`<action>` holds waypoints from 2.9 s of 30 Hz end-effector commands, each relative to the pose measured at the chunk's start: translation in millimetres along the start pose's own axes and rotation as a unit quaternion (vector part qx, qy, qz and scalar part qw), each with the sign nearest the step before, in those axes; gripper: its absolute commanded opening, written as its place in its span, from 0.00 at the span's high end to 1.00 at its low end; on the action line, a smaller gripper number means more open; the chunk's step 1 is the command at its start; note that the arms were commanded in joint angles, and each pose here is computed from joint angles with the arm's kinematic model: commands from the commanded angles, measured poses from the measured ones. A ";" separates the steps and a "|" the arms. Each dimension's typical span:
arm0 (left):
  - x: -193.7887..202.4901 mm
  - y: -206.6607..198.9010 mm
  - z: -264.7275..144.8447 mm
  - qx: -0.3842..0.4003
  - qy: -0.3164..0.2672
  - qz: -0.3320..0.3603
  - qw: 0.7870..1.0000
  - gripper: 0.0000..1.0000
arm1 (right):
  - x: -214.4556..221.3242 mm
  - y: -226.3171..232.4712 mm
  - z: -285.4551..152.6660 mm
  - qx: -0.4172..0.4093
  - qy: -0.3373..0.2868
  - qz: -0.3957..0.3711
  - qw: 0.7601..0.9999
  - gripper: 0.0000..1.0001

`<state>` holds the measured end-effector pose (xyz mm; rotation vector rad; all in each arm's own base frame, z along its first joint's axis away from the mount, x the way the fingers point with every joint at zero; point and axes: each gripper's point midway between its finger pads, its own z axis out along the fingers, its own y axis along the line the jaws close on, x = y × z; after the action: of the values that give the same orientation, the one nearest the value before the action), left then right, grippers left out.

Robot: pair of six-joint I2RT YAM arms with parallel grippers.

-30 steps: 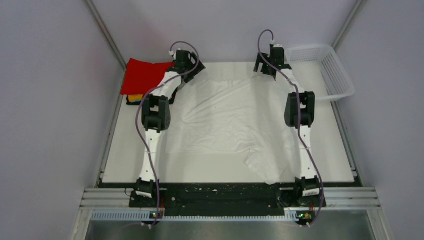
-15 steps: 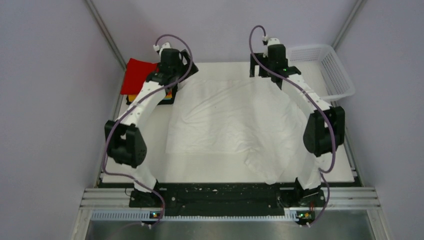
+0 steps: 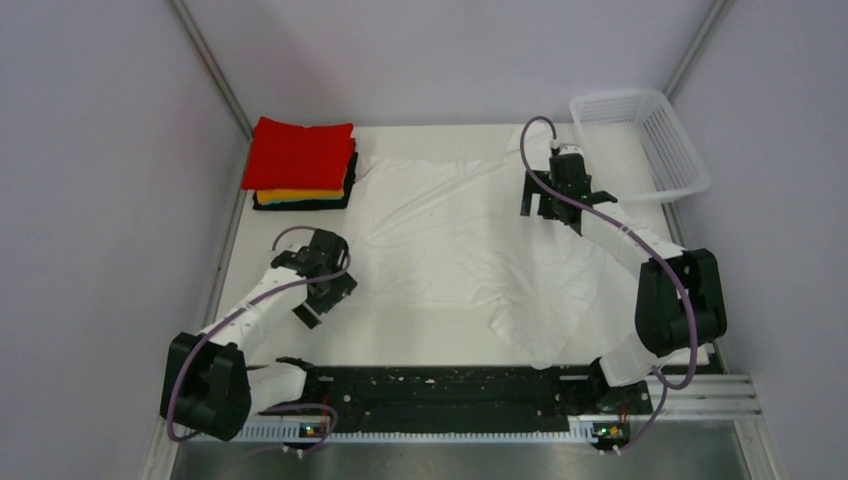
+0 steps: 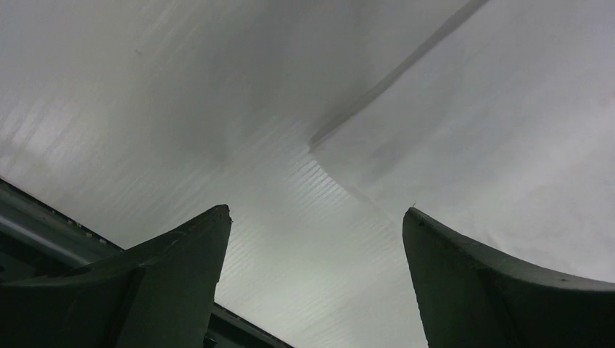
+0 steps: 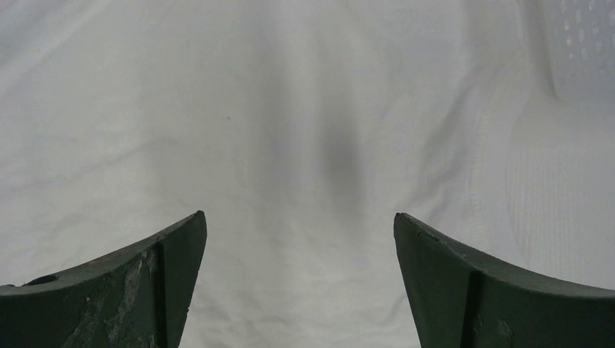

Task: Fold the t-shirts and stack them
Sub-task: Flatten out the tshirt, then grab the side of the flattened tshirt closest away from the robot with both arms

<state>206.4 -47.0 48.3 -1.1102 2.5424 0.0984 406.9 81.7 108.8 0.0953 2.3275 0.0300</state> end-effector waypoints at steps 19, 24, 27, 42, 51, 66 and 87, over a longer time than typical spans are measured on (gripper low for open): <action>3.0 0.8 37.9 -0.046 -0.015 -0.080 0.996 0.41 | -33.1 -1.4 -13.1 0.009 -0.048 0.007 0.999 0.01; 5.9 -1.0 43.1 -0.040 -0.011 -0.080 0.996 0.55 | -29.4 -1.6 -15.5 0.009 -0.042 0.015 0.999 0.01; 2.8 -5.4 45.3 -0.032 -0.016 -0.079 0.996 0.64 | -26.0 -0.8 -21.4 0.002 -0.040 0.021 0.999 0.01; -2.4 -17.0 42.6 -0.004 -0.023 -0.064 0.998 1.00 | 65.3 -0.8 -76.3 -0.001 0.069 0.002 0.998 0.02; -10.4 -21.5 34.4 0.001 -0.030 -0.038 0.999 1.00 | 194.3 18.9 -155.9 -0.025 0.251 -0.035 0.967 0.08; 6.0 -20.8 37.7 0.029 -0.004 -0.015 0.999 1.00 | 291.7 22.0 -177.3 -0.042 0.378 -0.011 0.925 0.47; 6.0 -8.6 23.9 0.022 -0.005 -0.019 1.000 1.00 | 288.6 6.0 -179.4 0.018 0.362 0.025 0.932 1.00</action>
<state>230.2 -55.9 20.5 -1.1258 2.4867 0.0207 76.2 113.0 11.1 0.0990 3.1292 0.0343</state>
